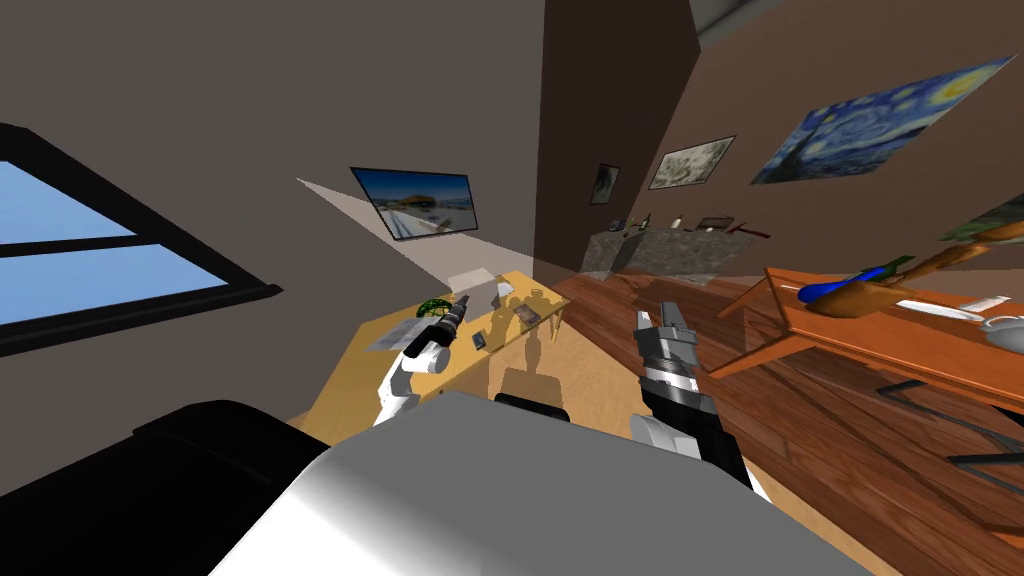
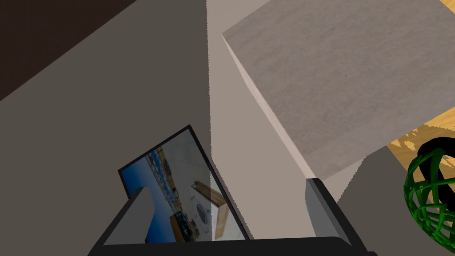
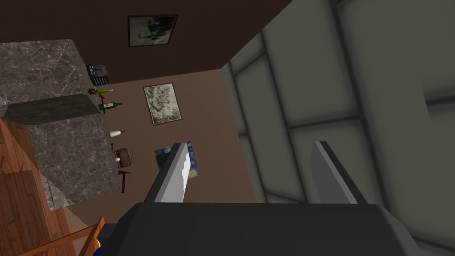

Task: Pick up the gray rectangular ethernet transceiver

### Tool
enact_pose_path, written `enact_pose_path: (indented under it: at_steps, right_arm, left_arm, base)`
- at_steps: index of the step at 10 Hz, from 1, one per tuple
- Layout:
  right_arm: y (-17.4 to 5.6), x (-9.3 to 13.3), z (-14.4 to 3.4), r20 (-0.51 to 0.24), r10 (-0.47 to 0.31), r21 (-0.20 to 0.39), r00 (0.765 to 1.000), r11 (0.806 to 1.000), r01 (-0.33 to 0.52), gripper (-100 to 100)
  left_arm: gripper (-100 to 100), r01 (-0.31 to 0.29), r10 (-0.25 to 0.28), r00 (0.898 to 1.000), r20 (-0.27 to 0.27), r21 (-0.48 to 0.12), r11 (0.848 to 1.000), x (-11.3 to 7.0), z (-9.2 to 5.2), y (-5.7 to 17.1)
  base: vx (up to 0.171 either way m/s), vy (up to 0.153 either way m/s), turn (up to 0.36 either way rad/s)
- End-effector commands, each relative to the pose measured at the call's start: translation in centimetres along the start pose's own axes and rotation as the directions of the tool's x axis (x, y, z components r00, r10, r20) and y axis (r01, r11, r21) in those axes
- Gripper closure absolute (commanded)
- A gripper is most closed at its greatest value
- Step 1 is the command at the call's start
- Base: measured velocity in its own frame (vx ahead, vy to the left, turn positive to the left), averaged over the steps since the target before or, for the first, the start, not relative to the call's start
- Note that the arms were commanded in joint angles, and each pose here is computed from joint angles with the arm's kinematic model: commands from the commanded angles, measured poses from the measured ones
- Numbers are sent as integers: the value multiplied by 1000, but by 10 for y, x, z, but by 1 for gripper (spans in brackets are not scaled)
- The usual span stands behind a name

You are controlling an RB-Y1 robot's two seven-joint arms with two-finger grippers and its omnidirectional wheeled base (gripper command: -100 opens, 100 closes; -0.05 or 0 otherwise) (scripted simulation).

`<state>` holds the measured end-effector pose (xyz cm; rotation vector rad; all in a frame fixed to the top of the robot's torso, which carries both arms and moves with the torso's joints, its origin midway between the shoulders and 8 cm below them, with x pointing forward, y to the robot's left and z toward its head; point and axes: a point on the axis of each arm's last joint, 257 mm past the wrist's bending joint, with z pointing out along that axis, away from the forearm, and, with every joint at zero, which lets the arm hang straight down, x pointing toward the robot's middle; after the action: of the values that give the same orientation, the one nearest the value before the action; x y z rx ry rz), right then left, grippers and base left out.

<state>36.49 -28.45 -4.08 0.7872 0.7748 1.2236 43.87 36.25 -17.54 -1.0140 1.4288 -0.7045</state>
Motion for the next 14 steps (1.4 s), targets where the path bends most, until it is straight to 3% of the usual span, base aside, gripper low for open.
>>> enact_pose_path:
  at_steps: [1,2,5,7,8,9,10,11,12,13,14]
  right_arm:
    - [0,0,0,0,0,0,1000,1000,0,0]
    - [0,0,0,0,0,0,1000,1000,0,0]
    - [0,0,0,0,0,0,1000,1000,0,0]
    - [0,0,0,0,0,0,1000,1000,0,0]
    - [0,0,0,0,0,0,1000,1000,0,0]
    - [0,0,0,0,0,0,1000,1000,0,0]
    - [0,0,0,0,0,0,1000,1000,0,0]
    - [0,0,0,0,0,0,1000,1000,0,0]
    - [0,0,0,0,0,0,1000,1000,0,0]
    - [0,0,0,0,0,0,1000,1000,0,0]
    - [0,0,0,0,0,0,1000,1000,0,0]
  left_arm:
    - [-100,-12,11,1000,-21,-52,999,3,4,16]
    - [-100,-12,11,1000,-24,-58,998,4,4,17]
    - [-100,-48,37,997,-67,-177,983,6,5,61]
    - [-100,-50,34,996,-81,-202,978,10,3,68]
    - [-100,-67,42,994,-104,-259,963,11,1,91]
    - [-100,-69,39,993,-112,-273,960,12,0,94]
    - [-100,-85,44,990,-132,-324,942,12,-3,116]
    - [-100,-87,40,989,-143,-342,936,15,-5,121]
    - [-100,-103,40,986,-165,-392,914,14,-9,143]
    - [-100,-105,35,984,-175,-409,907,17,-12,147]
    - [-100,-120,32,980,-196,-457,881,16,-18,169]
  base:
    - [6,45,-81]
    - [4,18,24]
    - [6,33,-154]
    - [5,29,-52]
    - [9,22,-197]
    - [11,29,-115]
    - [24,33,-179]
    - [17,33,-94]
    - [22,30,-199]
    - [17,28,-95]
    - [22,22,-211]
